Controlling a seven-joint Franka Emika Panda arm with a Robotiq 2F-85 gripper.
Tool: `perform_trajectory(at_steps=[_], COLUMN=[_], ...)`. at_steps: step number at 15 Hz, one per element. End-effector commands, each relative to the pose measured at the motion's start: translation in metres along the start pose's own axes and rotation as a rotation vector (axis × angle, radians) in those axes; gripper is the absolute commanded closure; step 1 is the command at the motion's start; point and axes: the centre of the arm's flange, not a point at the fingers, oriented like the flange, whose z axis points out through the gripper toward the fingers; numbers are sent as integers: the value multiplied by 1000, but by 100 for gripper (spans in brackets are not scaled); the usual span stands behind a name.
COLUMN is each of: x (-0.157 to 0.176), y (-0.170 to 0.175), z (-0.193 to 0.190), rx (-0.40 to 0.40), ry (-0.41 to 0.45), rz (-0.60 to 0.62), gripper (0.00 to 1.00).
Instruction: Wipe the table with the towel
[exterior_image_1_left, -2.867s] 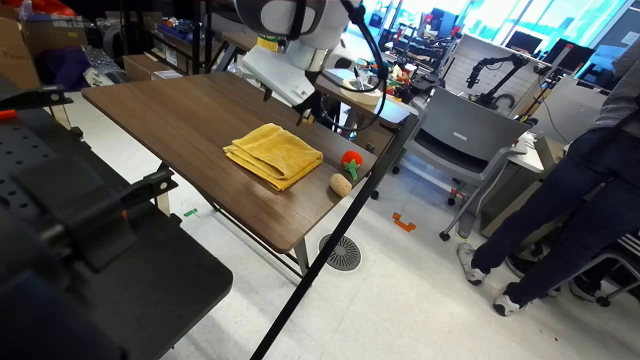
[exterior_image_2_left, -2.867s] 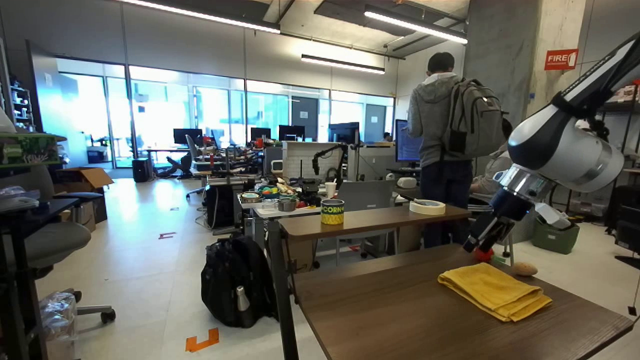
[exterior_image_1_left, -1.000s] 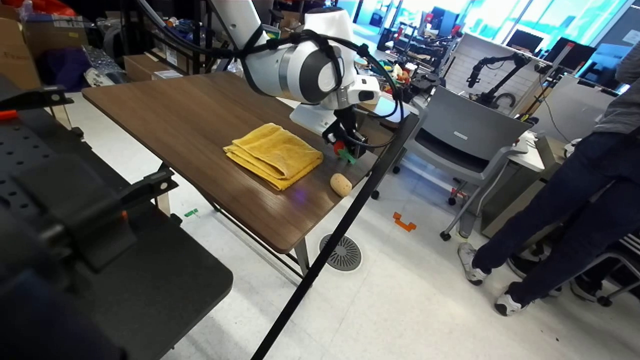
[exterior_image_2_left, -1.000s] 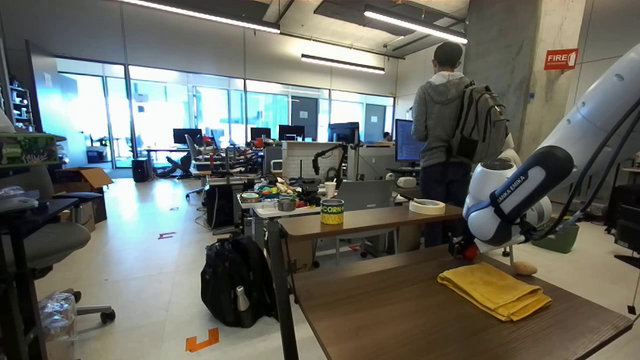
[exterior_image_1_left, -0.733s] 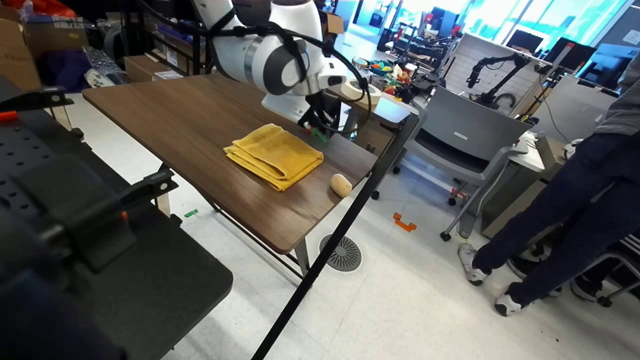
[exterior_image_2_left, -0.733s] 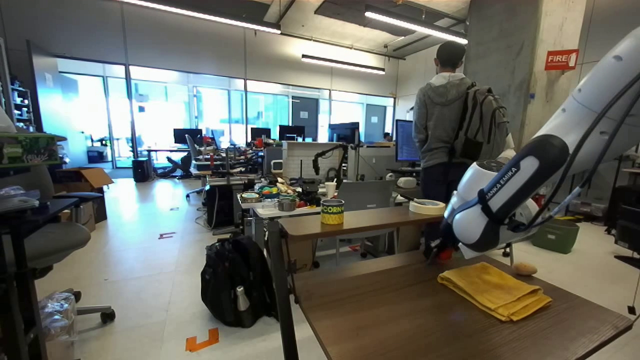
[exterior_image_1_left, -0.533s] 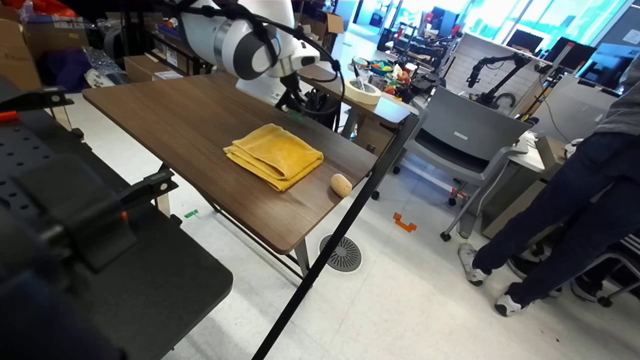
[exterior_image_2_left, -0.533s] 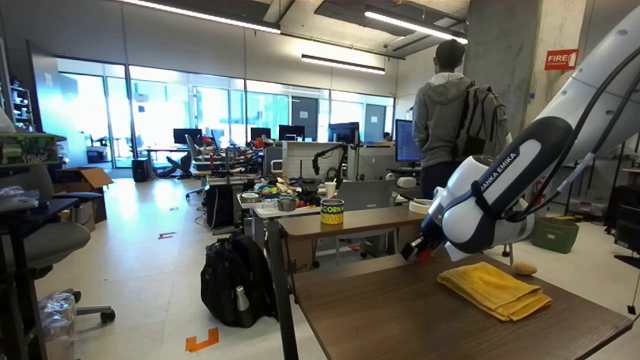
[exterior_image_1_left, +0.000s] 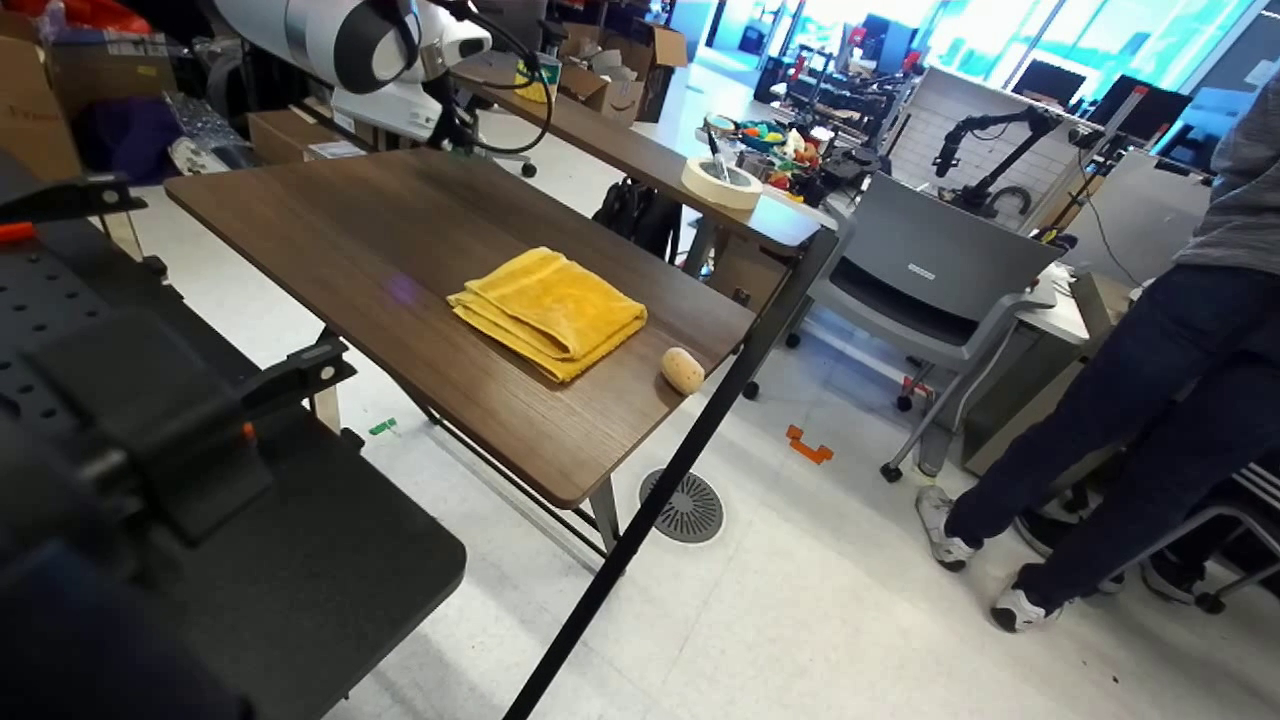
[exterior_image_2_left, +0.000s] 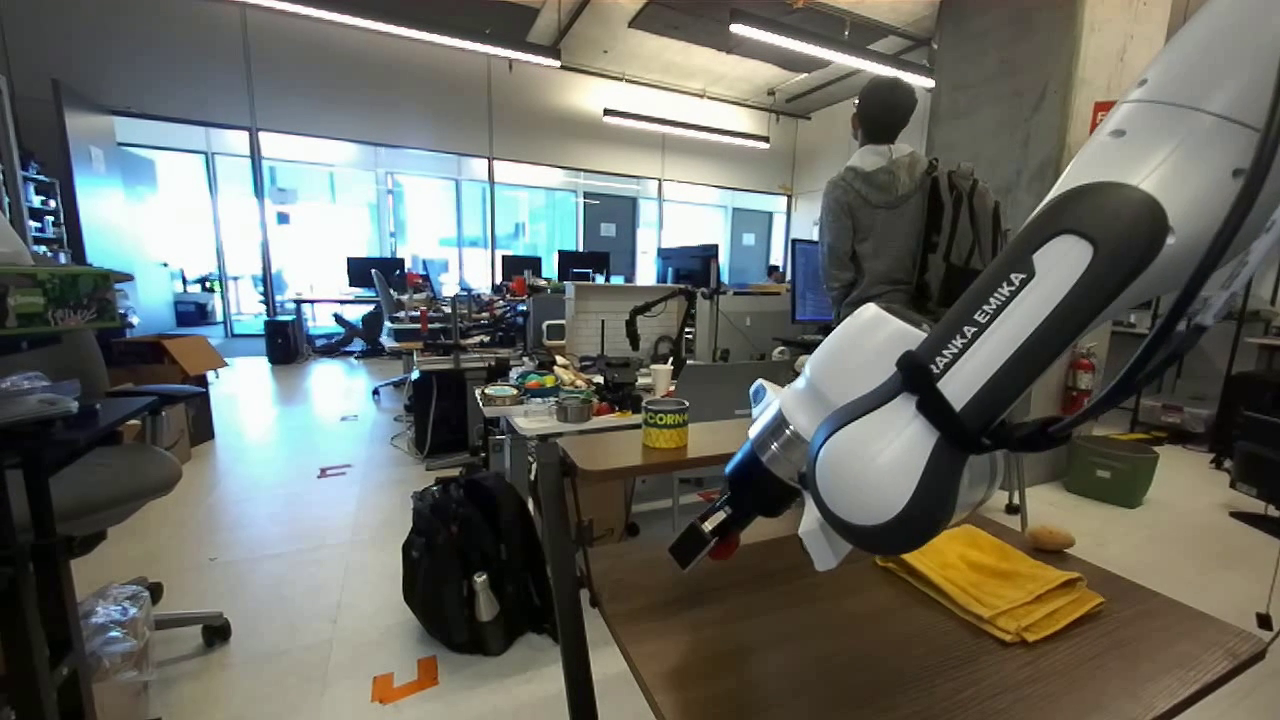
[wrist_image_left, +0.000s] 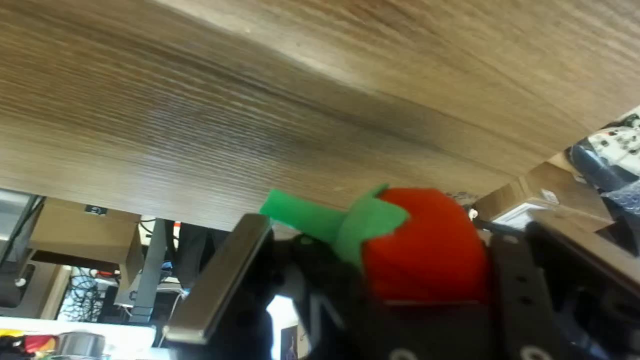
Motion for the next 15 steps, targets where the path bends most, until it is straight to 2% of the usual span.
perform_trajectory(at_steps=[1,5,8,9,11,15], x=[15,8,-1,-1,-2,-3], y=[6,9,2,2,1,2], z=[50,75,79,75,66,35], rx=[-49,-89,-68,-60,-56,-47], ry=[24,18,18,26,24,-9], rz=[-54,-100,-115,-119,-125,-107], gripper=[100,100,100,75,68,39])
